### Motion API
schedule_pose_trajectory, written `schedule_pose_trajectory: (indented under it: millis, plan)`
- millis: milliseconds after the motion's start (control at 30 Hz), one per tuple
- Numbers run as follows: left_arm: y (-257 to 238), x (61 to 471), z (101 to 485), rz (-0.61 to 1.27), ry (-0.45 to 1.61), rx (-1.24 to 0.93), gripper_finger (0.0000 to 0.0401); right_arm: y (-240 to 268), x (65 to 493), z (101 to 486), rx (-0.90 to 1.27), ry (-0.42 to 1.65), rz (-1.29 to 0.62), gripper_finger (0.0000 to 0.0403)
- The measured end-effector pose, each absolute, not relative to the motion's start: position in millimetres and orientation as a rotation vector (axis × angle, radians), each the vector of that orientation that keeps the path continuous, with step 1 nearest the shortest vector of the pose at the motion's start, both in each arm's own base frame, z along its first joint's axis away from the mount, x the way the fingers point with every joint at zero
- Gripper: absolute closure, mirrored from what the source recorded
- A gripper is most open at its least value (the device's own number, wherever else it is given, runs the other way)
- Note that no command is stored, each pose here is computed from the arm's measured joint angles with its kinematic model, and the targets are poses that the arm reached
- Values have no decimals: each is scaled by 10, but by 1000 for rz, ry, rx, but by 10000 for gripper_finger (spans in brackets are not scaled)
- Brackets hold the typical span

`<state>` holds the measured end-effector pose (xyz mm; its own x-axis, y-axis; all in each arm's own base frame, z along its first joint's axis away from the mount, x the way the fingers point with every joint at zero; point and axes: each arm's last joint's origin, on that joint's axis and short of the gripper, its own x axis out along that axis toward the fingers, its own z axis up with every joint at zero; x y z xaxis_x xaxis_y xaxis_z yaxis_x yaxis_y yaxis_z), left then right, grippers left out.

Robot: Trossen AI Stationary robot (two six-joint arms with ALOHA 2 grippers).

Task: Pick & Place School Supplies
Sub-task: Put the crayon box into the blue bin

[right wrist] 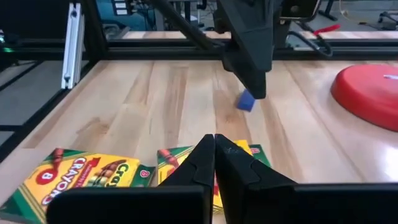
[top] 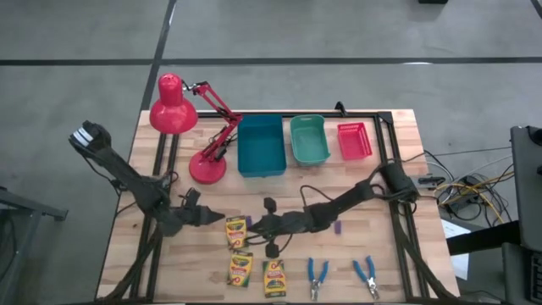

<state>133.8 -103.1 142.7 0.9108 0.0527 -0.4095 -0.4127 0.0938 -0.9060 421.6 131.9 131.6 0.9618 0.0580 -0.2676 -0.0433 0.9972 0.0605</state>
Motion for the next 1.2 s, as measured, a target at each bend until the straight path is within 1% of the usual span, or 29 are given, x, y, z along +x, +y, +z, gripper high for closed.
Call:
schedule_pose_trajectory:
  millis: [167,300,500,667,833,1000,1200]
  plan:
    - [-1125,1413,1421,351,383,-1453,172,1363,4343,1278,91,277,45,394]
    - [-1223,1493,1409,350,455,-1448,172,1360,4343,1207,66,367,26,394]
    - [-1313,1584,1342,389,486,-1411,172,1365,4352,1128,108,395,19,394]
    - [-1343,1597,1299,404,539,-1459,172,1377,4383,969,113,407,25,394]
    - [-1349,1596,1287,403,558,-1463,172,1412,4451,864,122,422,62,394]
    - [-1347,1592,1281,406,568,-1459,172,1419,4499,859,147,417,55,394]
    - [-1329,1565,1242,461,601,-1489,172,1400,4525,841,118,525,31,394]
